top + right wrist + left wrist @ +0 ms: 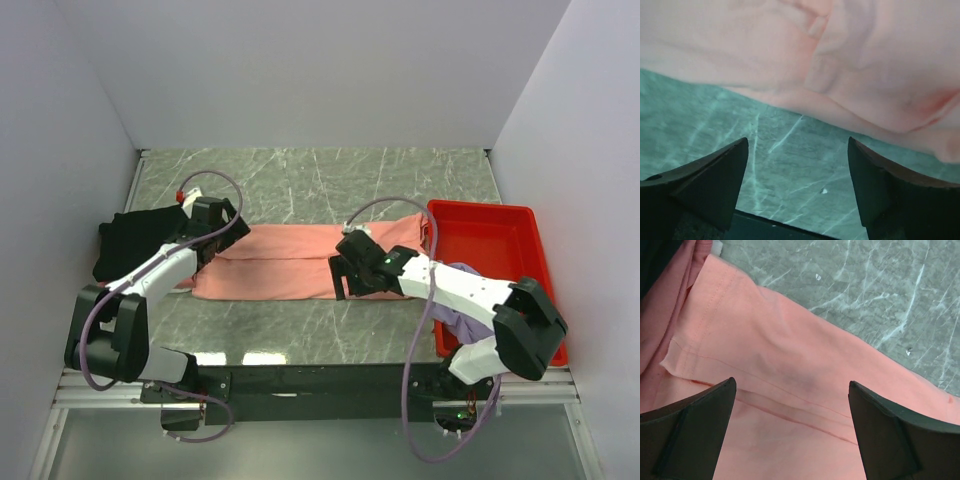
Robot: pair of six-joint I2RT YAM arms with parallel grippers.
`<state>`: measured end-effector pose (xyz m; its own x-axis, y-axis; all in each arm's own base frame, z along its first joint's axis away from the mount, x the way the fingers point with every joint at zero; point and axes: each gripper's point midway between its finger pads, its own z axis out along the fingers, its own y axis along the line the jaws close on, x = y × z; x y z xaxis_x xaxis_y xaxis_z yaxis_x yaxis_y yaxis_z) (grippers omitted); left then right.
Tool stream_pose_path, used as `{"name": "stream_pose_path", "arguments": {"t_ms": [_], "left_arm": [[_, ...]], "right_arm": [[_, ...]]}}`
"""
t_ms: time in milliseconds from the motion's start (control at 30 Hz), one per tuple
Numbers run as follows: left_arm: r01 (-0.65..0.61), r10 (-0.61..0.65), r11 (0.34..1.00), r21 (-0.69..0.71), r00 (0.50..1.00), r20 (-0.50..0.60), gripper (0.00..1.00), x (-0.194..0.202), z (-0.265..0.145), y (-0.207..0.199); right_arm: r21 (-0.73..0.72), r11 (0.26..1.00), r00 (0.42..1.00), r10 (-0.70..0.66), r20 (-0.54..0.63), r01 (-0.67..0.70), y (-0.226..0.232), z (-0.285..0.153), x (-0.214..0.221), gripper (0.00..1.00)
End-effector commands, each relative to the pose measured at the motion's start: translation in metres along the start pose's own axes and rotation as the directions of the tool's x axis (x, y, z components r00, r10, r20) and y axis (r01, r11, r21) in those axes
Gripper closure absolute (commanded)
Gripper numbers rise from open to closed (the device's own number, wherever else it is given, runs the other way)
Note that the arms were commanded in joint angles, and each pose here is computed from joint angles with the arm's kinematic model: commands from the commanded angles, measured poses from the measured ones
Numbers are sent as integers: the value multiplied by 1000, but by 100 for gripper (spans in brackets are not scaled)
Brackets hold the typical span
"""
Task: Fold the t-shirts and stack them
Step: Fold the tshirt
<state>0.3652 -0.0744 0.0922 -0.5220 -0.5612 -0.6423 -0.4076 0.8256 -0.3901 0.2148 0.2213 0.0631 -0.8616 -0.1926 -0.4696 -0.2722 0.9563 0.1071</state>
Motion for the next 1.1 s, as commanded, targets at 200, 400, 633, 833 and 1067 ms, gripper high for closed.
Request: {"name": "stream_pose_path", "arguments": {"t_ms": [200, 400, 633, 833, 1067], "left_arm": [[20, -21, 999, 30, 1000, 23, 1, -9, -4, -10], [31, -32, 999, -22, 999, -31, 0, 1, 13, -7], [34, -37, 999, -39, 998, -60, 1, 16, 27, -1], [34, -42, 996, -77, 994, -99, 1, 31, 36, 9], [32, -47, 990, -135, 993, -105, 1, 39, 40, 23]], "right_arm": [[28, 976, 960, 207, 189, -216, -37, -20, -92, 11], [67, 951, 949, 294, 110, -302, -61, 26, -108, 10], [142, 935, 945, 326, 17, -325, -74, 54, -83, 10], [201, 923, 941, 338, -15, -328, -90, 45, -47, 10], [277, 899, 931, 363, -45, -338, -109, 24, 3, 10]]}}
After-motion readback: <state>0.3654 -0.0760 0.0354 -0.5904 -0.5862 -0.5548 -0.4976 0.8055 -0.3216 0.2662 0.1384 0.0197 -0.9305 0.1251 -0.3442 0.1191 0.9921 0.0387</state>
